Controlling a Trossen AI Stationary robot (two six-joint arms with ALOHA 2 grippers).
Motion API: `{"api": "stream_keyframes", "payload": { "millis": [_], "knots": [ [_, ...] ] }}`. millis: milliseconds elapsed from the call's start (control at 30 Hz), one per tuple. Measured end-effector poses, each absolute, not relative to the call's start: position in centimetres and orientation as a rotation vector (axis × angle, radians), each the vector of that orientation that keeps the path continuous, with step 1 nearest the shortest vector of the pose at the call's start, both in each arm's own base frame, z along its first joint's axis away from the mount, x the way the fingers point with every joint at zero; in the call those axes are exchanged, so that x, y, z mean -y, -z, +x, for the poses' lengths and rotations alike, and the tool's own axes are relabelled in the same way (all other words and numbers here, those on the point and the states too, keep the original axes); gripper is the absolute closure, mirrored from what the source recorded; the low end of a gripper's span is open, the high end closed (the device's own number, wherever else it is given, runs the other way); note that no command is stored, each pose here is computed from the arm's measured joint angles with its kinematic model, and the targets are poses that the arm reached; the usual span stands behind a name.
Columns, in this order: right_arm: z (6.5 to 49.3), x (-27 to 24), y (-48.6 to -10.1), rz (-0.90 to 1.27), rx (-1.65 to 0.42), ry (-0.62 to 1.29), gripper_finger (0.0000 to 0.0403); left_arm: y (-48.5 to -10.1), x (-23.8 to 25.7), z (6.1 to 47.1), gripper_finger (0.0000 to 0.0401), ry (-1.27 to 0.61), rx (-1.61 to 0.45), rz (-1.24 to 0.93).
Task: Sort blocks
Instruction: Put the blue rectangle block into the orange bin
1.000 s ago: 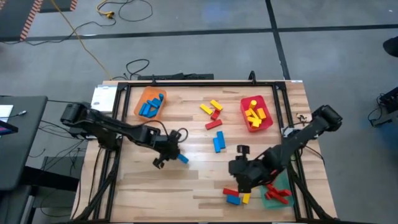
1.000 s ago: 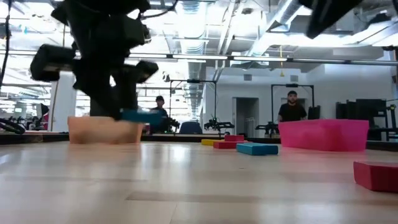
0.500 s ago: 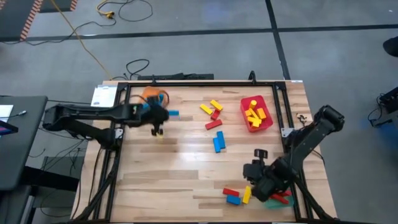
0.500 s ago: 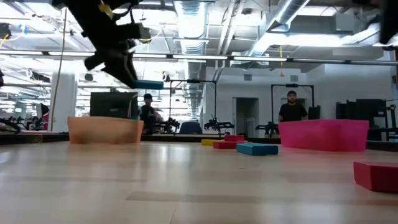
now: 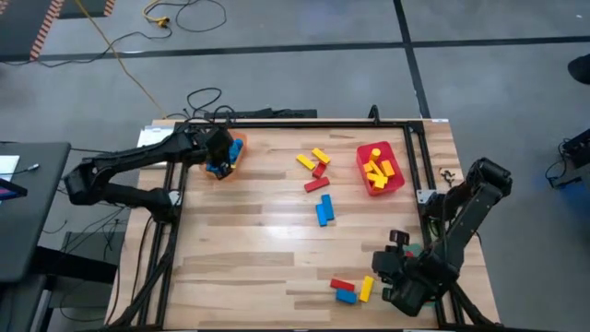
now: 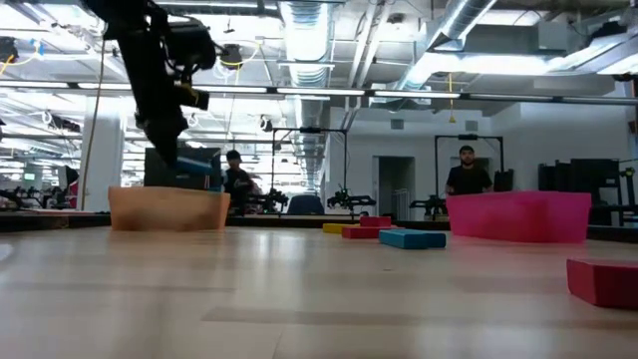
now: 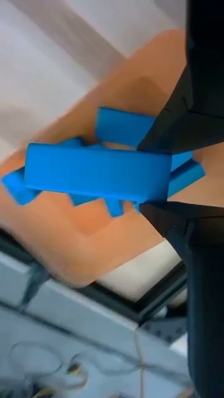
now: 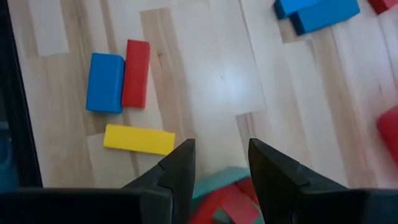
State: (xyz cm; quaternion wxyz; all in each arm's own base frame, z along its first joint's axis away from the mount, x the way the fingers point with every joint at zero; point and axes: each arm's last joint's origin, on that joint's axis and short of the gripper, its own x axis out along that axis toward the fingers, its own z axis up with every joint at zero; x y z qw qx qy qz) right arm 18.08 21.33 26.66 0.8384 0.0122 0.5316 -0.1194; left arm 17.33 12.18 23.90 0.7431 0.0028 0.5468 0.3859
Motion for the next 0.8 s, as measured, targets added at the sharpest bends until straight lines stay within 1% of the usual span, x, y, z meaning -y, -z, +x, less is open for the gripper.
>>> {"api": "stream_keyframes", "payload": {
  "millis": [133, 300, 367, 600, 800],
  "knots": [
    [17.47, -21.55, -26.65, 0.035, -1.126, 0.271, 0.0240, -23.24, -12.63, 16.70, 0.0299, -0.832, -1.216, -0.048],
    [17.21, -21.71, -26.68, 0.021, -1.098, 0.279, 0.0240, -22.89, -12.96, 16.20, 0.0284, -0.839, -1.240, -0.066],
    [17.24, -21.69, -26.70, 0.017, -1.088, 0.283, 0.0240, -22.87, -12.95, 16.22, 0.0284, -0.813, -1.238, -0.074],
    [17.22, -21.66, -26.69, 0.028, -1.086, 0.294, 0.0240, -22.86, -12.95, 16.23, 0.0285, -0.805, -1.240, -0.068],
    [17.21, -21.69, -26.69, 0.053, -1.082, 0.306, 0.0240, -22.87, -12.96, 16.23, 0.0272, -0.798, -1.244, -0.059]
  ]
}}
